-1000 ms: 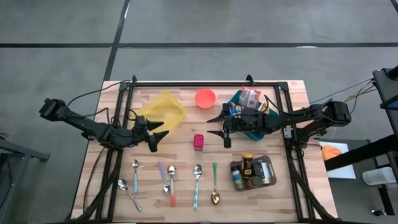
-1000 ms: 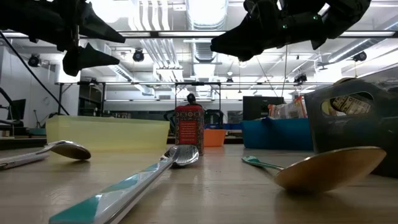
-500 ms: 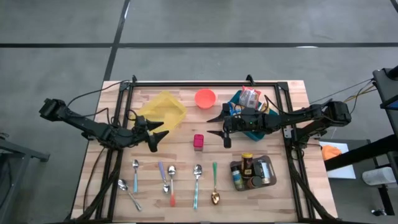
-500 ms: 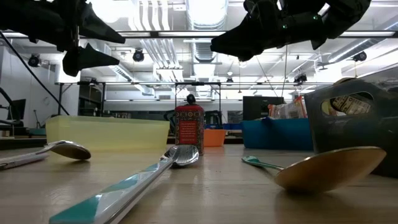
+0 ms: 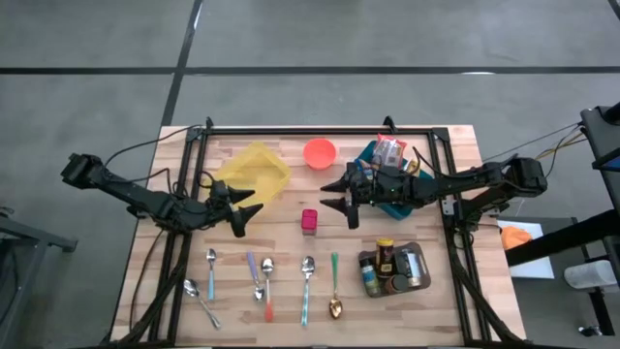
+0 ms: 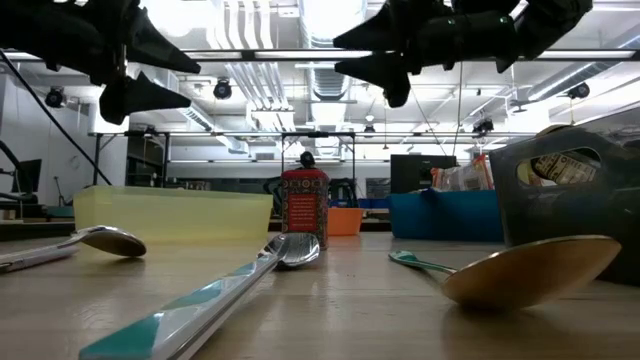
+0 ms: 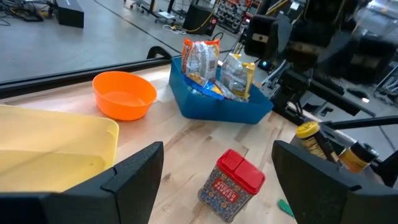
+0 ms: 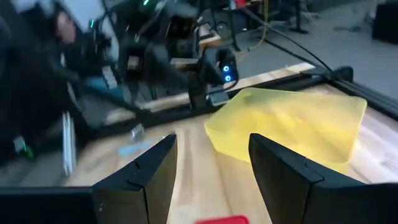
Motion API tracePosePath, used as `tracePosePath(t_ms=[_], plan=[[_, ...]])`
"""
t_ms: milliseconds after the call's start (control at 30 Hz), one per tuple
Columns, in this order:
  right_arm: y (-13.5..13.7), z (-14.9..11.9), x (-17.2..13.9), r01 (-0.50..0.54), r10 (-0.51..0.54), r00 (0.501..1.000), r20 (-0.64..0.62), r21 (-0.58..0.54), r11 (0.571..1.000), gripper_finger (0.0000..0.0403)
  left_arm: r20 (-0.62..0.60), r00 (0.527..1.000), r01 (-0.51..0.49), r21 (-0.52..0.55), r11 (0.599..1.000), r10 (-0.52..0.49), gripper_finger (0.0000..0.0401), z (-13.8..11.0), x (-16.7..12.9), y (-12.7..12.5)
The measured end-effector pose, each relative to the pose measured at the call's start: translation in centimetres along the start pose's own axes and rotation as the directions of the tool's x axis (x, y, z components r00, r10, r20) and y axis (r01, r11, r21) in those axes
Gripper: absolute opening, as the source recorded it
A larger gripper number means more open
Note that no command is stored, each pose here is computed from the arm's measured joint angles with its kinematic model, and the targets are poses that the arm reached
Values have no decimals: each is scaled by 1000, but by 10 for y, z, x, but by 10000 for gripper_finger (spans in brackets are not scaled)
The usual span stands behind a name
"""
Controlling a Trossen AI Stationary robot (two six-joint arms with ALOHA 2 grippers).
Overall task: Pick & Place Food Item
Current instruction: Put the red seasoning can into the black bin
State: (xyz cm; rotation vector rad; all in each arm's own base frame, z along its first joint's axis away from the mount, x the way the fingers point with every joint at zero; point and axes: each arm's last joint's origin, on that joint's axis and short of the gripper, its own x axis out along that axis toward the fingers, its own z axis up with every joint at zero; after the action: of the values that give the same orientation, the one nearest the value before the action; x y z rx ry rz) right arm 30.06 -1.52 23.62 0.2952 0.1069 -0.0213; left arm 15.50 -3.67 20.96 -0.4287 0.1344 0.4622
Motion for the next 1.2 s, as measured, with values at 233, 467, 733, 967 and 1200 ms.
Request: tracePosePath(t_ms=[233,467,733,967,1200], plan=[[0,11,7,159,-147,987,-61,303,940,196,-28,999,-19,33,999,20,300,-4,0,2],[3,20,24,400,-234,899,-370,477,782,196,-53,998,-36,65,997,40,300,-7,0,5],[26,34,58,529,-309,808,-502,386,755,196,-77,995,-51,95,994,58,300,-9,-1,7],[44,16,96,608,-363,744,-561,345,715,196,-81,995,-53,100,994,61,300,-10,-1,8],[52,2,118,694,-463,694,-551,339,635,196,-86,994,-56,109,992,65,300,-11,-1,8]])
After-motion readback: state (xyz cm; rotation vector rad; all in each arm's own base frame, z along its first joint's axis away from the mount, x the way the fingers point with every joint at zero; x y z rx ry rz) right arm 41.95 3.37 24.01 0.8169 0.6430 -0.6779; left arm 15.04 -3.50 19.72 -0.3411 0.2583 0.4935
